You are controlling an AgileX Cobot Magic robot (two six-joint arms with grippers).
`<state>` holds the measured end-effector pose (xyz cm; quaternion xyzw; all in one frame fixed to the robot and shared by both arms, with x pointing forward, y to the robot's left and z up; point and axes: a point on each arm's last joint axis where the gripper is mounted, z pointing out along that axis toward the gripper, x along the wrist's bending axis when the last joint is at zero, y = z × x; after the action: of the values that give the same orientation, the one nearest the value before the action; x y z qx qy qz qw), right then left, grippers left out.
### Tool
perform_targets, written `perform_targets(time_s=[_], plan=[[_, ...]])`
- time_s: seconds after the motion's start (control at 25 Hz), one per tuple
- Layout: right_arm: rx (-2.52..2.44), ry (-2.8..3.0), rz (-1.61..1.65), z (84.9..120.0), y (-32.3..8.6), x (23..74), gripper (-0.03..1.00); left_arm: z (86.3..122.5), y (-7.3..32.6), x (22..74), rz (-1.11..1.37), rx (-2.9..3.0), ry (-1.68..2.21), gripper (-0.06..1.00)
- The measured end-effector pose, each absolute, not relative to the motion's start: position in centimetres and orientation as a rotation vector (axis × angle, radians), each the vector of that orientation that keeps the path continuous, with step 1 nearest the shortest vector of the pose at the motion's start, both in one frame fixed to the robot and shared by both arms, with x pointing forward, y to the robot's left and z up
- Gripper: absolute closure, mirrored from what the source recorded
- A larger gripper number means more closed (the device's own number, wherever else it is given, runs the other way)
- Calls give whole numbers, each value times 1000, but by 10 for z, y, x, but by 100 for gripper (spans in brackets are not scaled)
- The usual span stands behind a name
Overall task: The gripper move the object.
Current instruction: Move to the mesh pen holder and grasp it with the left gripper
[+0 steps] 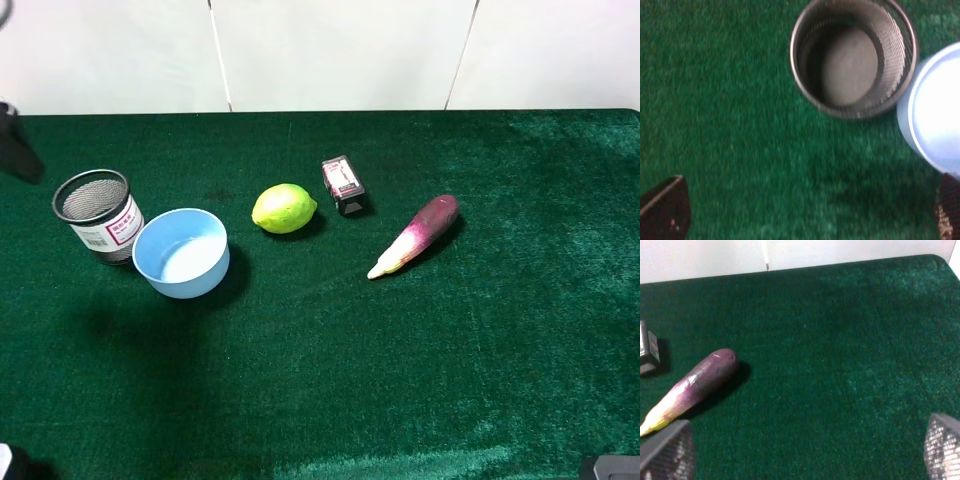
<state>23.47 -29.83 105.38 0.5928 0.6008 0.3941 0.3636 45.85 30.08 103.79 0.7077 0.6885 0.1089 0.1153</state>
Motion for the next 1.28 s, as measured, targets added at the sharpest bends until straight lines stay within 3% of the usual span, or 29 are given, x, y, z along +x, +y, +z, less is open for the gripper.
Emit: perform_targets(time_s=[1.08,1.28], plan=[[1526,1546,1014,1054,-298,235,27,909,302,540,244,2061,2112,-5],[1526,1546,1014,1054,-298,235,27,895,302,543,225,2072,2124,1]])
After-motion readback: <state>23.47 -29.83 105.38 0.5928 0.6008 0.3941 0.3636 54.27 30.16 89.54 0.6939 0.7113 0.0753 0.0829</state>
